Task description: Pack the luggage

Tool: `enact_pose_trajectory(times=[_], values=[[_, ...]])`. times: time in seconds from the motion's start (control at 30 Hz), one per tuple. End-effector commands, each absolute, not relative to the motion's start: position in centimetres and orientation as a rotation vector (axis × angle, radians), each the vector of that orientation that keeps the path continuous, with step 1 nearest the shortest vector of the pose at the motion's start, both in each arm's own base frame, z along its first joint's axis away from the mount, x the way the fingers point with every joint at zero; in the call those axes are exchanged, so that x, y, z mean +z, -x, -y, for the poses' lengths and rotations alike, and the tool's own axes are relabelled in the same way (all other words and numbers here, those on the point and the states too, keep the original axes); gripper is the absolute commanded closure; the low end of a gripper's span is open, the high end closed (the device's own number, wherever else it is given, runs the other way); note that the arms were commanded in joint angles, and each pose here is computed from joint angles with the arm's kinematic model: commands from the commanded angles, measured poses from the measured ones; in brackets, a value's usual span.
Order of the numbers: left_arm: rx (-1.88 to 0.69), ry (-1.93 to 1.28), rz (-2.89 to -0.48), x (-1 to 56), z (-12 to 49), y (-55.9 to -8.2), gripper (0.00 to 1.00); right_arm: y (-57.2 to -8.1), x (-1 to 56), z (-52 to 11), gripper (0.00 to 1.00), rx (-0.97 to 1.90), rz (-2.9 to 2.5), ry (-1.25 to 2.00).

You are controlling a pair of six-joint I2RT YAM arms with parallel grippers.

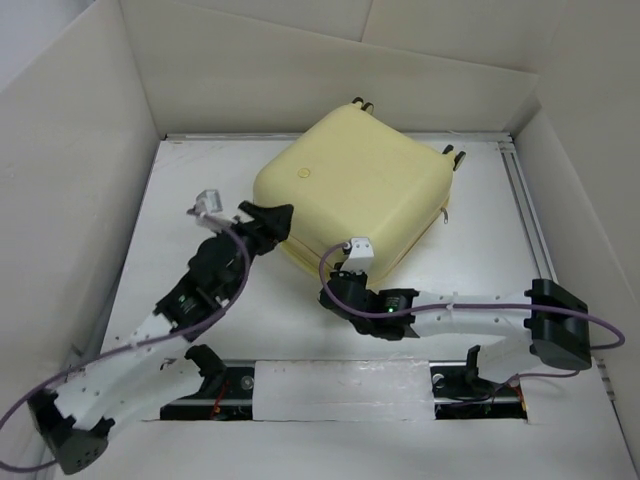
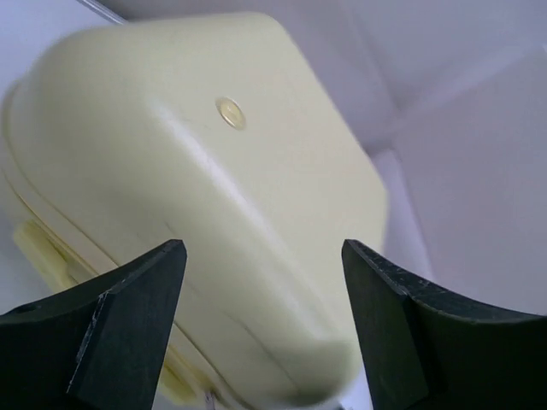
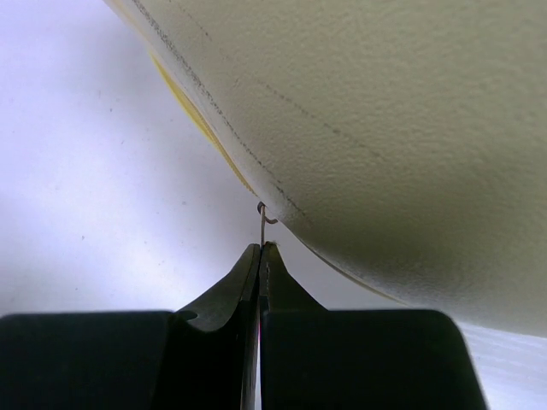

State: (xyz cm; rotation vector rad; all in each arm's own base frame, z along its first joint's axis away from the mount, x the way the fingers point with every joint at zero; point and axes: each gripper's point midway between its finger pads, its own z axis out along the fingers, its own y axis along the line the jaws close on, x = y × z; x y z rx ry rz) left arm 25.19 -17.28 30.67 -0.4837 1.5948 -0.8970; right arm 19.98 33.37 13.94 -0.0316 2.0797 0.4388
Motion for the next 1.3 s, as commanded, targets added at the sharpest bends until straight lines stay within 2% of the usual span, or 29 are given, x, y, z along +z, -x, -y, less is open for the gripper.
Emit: enact_pose_trajectory(times=[0.0, 0.07, 0.1, 0.13, 0.17, 0.2, 0.23, 0.27, 0.3, 0.33, 0.5, 0.67, 0.73, 0.8, 0.83, 0.87, 1.07, 1.27], values=[[-0.61, 0.553, -1.654, 29.9, 15.3, -30.0, 0.29, -19.9, 19.4, -36.4, 1.0, 0.696, -1.97, -0.052], [-0.65, 0.549, -1.619, 33.0, 14.0, -32.9, 0.29, -19.8, 19.8, -36.0, 1.0, 0.701, -1.962, -0.049], [-0.756, 0.476, -1.703, 31.9, 15.5, -34.3, 0.32, -19.7, 19.7, -36.1, 1.0, 0.702, -1.966, -0.034], [-0.714, 0.572, -1.674, 31.6, 10.6, -37.1, 0.34, -19.8, 19.6, -35.8, 1.0, 0.703, -1.969, -0.036], [-0.767, 0.566, -1.636, 33.0, 9.2, -38.8, 0.39, -19.8, 19.6, -35.8, 1.0, 0.703, -1.969, -0.036], [-0.869, 0.514, -1.697, 32.5, 9.6, -39.6, 0.43, -19.8, 20.0, -35.7, 1.0, 0.706, -1.962, -0.031], [-0.834, 0.594, -1.76, 29.6, 7.1, -42.5, 0.45, -19.6, 19.7, -35.8, 1.0, 0.711, -1.968, -0.012], [-0.825, 0.597, -1.811, 28.6, 7.2, -43.3, 0.46, -19.6, 19.7, -35.8, 1.0, 0.711, -1.968, -0.012], [-0.811, 0.569, -1.804, 30.1, 7.1, -44.7, 0.46, -19.5, 20.0, -35.8, 1.0, 0.722, -1.965, 0.001], [-0.786, 0.587, -1.876, 27.2, 7.0, -46.3, 0.46, -19.5, 19.9, -35.8, 1.0, 0.723, -1.964, 0.0], [-0.961, 0.52, -1.95, 23.6, 11.1, -48.3, 0.52, -19.2, 20.1, -35.9, 1.0, 0.737, -1.965, 0.027], [-1.102, 0.437, -2.008, 20.6, 17.3, -45.1, 0.52, -19.3, 20.0, -37.2, 1.0, 0.742, -1.967, 0.069], [-1.183, 0.404, -1.988, 20.8, 18.9, -44.0, 0.54, -19.2, 21.2, -39.3, 1.0, 0.788, -1.958, 0.107], [-1.283, 0.435, -2.01, 19.5, 19.9, -41.5, 0.55, -19.5, 19.8, -41.5, 1.0, 0.748, -1.978, 0.193], [-1.304, 0.391, -1.992, 20.4, 20.8, -40.2, 0.56, -19.7, 21.9, -43.4, 1.0, 0.793, -1.949, 0.21], [-1.316, 0.395, -2.014, 20.1, 20.5, -39.4, 0.62, -19.9, 20.4, -44.8, 1.0, 0.759, -1.966, 0.26], [-1.333, 0.19, -2.056, 22.8, 20.6, -34.6, 0.59, -20.7, 21.6, -48.3, 1.0, 0.864, -1.924, 0.374], [-1.655, 0.015, -2.086, 23.1, 23.1, -28.3, 0.57, -20.2, 23.1, -47.8, 1.0, 0.885, -1.849, 0.455]])
